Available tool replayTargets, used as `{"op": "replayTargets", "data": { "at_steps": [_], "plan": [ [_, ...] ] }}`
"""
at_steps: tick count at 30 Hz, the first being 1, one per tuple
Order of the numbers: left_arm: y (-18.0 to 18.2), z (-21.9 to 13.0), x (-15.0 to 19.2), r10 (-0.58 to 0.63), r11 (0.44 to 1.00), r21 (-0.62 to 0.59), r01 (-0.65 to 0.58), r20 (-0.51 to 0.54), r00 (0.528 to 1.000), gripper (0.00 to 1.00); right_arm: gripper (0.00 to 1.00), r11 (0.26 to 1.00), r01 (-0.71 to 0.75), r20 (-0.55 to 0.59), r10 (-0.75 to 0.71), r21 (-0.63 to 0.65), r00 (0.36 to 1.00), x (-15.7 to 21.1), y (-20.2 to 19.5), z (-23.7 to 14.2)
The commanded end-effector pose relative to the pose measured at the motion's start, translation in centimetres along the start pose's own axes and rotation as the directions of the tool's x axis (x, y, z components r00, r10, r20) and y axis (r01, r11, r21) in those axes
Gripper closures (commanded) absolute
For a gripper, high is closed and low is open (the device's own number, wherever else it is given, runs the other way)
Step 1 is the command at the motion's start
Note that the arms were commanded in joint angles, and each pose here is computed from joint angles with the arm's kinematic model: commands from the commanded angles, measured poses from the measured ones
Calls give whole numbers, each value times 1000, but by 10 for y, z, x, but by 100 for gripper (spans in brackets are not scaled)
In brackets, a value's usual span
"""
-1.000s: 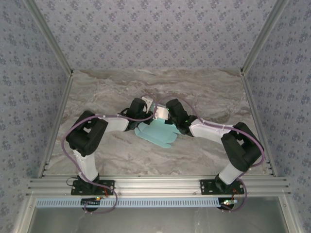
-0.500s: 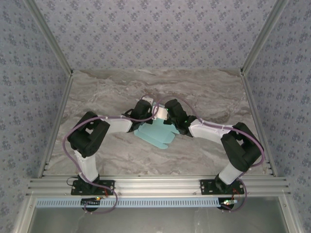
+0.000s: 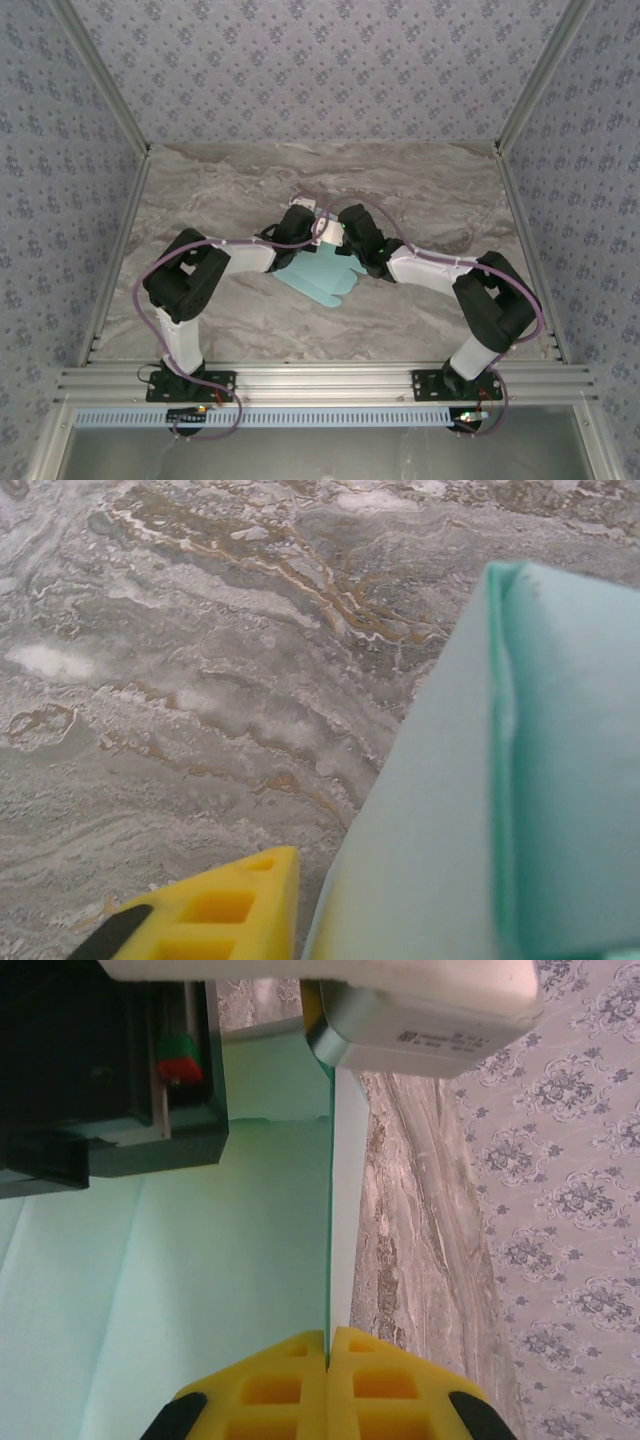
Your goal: Fold the paper box
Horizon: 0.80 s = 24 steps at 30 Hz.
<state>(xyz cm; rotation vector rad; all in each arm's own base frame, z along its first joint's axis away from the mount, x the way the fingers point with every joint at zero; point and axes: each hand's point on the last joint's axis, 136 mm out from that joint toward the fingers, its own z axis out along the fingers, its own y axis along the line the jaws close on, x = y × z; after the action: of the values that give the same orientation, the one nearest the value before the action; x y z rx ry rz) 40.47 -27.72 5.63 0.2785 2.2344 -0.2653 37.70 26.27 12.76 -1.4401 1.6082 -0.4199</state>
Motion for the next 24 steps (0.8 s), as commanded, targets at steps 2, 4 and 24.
{"op": "replayTargets", "data": {
  "at_steps": [2,4,24],
  "plan": [
    [17,2,-7,-19,1000,-10,19,45,999,66,100,997,17,-69,-22,-75,997,16,18,2],
    [9,-3,-13,-20,999,48,17,60,998,60,100,997,18,-67,-23,-73,998,15,16,2],
    [-6,-23,-22,29,965,257,-45,66,997,51,100,998,25,-68,-30,-63,997,14,10,1]
  ]
}}
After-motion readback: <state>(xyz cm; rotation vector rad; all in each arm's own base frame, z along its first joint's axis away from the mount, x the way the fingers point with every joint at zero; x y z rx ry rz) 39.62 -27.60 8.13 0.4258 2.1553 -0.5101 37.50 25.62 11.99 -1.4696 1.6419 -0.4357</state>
